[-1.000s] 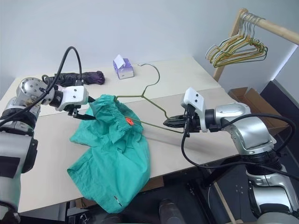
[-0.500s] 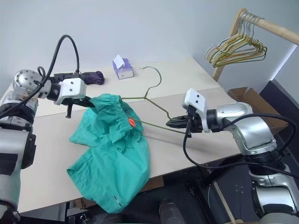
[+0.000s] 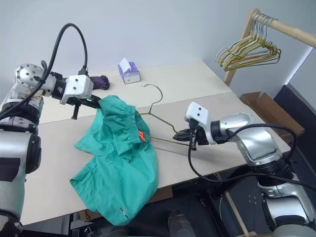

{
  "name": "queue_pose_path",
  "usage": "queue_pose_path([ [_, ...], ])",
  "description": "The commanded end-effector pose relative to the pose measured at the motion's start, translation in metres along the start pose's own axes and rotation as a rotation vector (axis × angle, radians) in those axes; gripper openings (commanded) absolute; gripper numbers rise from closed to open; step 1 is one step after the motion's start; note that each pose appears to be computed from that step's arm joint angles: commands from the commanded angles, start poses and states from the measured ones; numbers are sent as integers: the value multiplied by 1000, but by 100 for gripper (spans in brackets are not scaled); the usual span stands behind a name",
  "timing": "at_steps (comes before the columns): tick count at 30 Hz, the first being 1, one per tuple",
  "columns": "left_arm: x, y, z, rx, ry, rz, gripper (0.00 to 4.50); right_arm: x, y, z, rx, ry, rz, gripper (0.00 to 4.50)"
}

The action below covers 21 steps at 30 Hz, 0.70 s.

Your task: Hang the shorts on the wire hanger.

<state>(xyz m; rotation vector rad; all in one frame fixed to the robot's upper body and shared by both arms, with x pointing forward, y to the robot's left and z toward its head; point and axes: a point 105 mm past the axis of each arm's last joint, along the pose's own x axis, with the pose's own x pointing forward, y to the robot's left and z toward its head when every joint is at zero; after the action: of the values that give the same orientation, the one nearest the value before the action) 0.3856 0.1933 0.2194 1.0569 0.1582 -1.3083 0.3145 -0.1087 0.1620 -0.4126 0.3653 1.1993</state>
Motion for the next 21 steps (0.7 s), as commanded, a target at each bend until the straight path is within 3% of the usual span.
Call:
queue_pose_path([
  [1,-8,6,8,51,-16,30,6,-6,-5,15,-30,-34,-39,0],
  [16,-11,-4,-11,23,72,14,6,-22,-6,24,-3,-108,-40,0],
  [21,-12,2,-12,28,110,46,123,-21,-4,26,-9,-119,-25,0],
])
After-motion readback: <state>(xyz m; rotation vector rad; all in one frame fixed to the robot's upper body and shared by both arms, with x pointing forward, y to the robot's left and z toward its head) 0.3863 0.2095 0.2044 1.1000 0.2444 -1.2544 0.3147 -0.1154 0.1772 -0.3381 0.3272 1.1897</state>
